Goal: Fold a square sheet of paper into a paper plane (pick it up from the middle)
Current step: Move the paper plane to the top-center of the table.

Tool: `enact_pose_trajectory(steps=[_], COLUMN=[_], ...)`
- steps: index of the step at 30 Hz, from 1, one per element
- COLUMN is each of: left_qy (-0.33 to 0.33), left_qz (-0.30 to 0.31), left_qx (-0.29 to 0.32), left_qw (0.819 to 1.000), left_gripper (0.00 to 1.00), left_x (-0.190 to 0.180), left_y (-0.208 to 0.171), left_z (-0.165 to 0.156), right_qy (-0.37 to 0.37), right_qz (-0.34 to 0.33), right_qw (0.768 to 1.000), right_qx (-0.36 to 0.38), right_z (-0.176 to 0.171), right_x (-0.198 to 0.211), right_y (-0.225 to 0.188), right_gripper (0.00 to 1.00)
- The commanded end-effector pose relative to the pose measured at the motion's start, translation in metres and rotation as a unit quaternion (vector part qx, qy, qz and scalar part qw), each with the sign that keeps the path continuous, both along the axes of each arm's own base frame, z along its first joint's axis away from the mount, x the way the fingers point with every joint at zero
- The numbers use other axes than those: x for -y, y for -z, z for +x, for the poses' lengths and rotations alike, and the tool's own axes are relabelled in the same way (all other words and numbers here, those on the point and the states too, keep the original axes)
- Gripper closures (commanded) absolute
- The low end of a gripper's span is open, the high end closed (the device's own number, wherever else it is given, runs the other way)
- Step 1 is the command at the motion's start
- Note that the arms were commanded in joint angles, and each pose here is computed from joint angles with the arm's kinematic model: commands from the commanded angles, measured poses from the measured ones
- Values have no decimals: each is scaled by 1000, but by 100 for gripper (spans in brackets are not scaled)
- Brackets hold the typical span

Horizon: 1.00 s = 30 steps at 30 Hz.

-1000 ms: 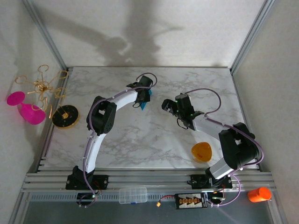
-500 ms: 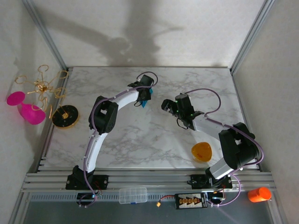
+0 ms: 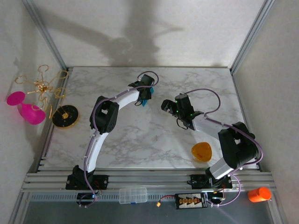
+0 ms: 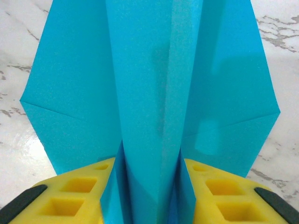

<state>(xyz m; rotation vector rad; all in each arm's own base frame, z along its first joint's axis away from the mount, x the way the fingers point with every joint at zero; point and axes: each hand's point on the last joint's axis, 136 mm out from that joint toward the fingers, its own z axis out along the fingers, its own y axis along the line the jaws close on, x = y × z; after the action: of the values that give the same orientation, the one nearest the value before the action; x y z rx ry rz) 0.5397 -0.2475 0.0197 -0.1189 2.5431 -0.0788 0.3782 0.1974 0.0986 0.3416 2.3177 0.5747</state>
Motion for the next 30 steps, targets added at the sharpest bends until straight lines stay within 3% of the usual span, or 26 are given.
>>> enact_pose_trajectory(steps=[1,13,25,30], left_qy=[3,-13,2,-2], left_qz=[39,-2,28,18], left_qx=[-83,-23,-71,-54], left_qw=[996,1000,997,998], left_gripper=[65,61,60,61], left_x=[-16,-5,-8,-6], left_y=[57,-19,33,13], left_z=[-28,-7,-20,-15], right_qy=[5,6,4,4], right_qz=[2,5,8,9], right_qw=[1000,1000,1000,1000], right_qx=[-3,-1,-3,-2], right_z=[3,3,2,2], right_x=[0,0,-1,-1], right_y=[0,-3,-1,-2], right_gripper=[1,1,1,1])
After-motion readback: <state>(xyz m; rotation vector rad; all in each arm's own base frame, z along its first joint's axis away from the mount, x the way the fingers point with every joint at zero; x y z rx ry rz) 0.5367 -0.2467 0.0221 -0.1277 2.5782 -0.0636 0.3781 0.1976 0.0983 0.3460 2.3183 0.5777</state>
